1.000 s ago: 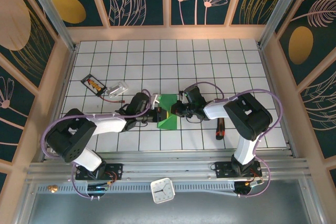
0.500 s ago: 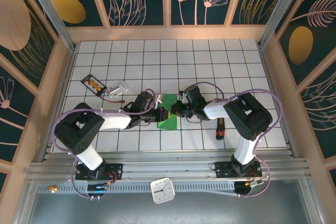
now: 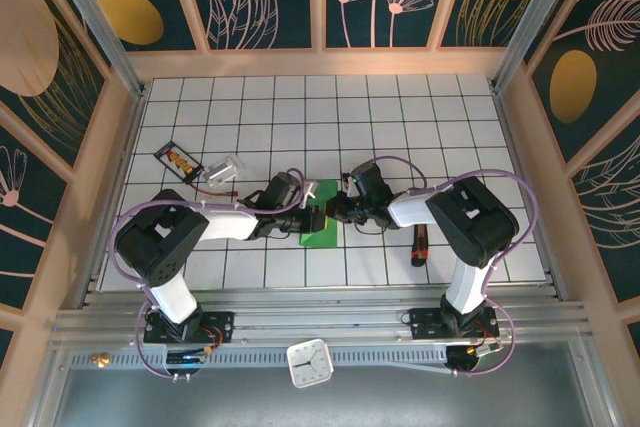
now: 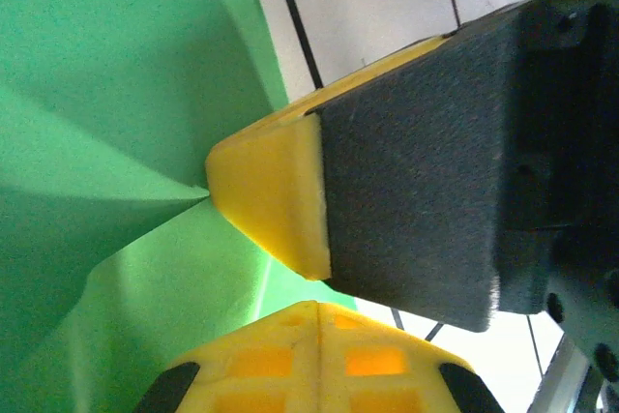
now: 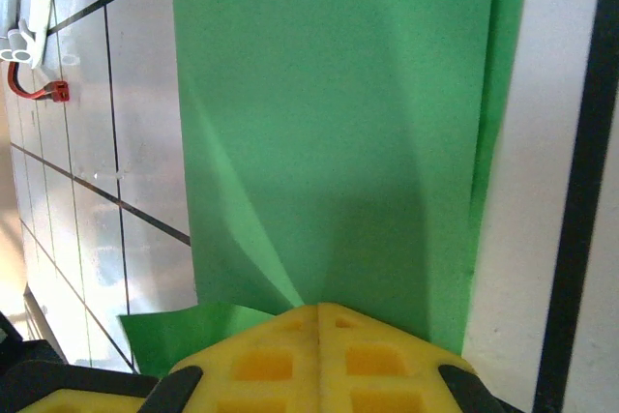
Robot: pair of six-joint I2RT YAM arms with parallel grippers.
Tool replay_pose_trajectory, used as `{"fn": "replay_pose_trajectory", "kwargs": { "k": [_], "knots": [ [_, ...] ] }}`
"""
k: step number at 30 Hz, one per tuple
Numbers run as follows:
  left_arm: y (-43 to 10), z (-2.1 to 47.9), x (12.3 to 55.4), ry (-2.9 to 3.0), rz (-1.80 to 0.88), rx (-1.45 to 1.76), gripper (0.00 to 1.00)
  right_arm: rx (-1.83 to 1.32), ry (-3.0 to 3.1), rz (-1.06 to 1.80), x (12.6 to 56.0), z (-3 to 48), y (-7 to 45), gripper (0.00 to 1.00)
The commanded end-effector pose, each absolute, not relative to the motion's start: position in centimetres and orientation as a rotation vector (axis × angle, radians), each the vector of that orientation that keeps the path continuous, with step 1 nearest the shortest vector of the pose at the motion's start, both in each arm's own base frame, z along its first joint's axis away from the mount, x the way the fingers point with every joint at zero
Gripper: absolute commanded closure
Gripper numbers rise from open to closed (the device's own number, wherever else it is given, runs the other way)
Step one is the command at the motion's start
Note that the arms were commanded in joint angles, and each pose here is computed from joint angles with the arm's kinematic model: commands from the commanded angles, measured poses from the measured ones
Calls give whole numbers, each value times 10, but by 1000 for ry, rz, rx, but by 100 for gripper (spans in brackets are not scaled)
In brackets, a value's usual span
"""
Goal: Fold a paper plane with a square sheet of paper (pick it up from the middle)
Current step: Fold the triangle a second time at the center of the table.
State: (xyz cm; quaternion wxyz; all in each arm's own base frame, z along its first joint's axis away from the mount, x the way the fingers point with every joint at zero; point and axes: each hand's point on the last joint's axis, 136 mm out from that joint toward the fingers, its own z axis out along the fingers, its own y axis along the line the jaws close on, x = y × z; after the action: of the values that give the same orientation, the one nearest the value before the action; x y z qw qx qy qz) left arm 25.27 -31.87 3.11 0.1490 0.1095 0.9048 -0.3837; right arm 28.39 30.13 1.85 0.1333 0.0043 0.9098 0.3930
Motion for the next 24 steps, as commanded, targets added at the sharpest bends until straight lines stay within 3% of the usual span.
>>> {"fn": "replay_pose_trajectory", "kwargs": {
  "k": [1, 24],
  "knots": [
    [-320, 24, 249, 2634, -1078, 366, 100, 57, 2759, 997, 273, -18, 279, 100],
    [-295, -9, 238, 2742, -891, 412, 100, 61, 2773, 963, 270, -21, 273, 100]
  ]
}}
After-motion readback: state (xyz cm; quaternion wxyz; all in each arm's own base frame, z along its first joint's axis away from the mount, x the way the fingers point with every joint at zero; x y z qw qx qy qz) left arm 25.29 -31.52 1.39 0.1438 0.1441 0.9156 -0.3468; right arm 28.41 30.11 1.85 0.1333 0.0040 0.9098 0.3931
